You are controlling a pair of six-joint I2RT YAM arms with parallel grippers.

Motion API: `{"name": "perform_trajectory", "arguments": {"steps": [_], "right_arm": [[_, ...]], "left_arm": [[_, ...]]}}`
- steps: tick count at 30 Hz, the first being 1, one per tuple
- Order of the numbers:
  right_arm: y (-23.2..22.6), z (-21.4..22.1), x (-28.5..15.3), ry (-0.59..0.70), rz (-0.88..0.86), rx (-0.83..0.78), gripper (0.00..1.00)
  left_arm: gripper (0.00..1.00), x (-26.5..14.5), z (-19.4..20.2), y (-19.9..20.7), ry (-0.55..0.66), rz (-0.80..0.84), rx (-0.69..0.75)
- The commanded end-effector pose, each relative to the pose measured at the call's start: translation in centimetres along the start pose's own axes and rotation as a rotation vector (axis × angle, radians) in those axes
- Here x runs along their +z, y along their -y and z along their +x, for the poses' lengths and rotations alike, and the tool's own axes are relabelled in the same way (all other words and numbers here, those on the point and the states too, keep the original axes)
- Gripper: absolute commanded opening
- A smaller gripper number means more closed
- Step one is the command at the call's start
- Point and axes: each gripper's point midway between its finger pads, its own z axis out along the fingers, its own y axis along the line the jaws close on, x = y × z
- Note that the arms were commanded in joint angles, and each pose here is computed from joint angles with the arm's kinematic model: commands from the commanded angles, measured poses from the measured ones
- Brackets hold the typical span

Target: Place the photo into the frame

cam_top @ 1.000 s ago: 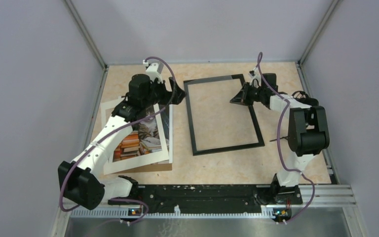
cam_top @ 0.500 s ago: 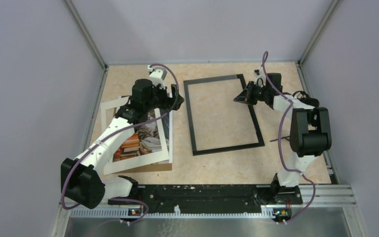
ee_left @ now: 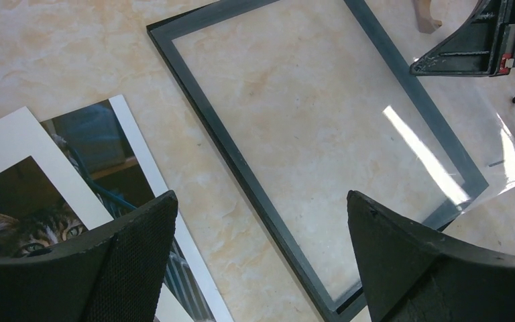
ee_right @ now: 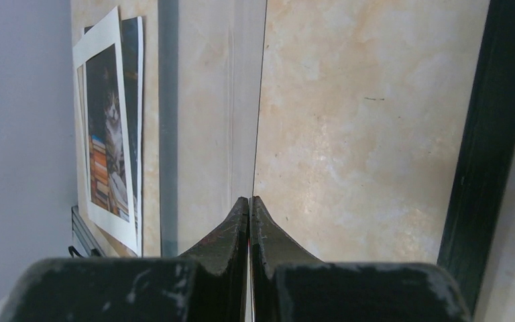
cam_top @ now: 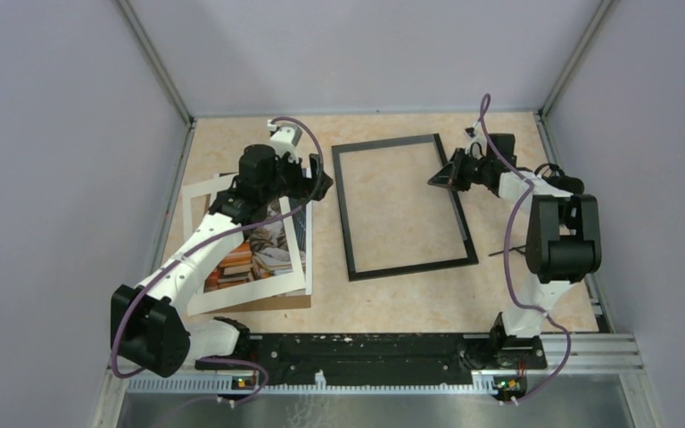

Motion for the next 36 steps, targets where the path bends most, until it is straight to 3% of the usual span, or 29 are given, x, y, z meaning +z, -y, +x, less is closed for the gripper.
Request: {"name": "perform_trajectory", "arguments": {"steps": [1, 36], "right_arm": [[-0.2, -1.1, -1.5, 0.034, -0.009, -0.04, 0.0], [0.3, 0.8, -0.8, -0.044, 0.004, 0.027, 0.0]], "left_arm": [[0.98, 0.0, -1.3, 0.3, 0.054, 0.023, 0.01], [0.98, -0.1, -1.0, 0.2, 0.047, 0.04, -0.014]]}}
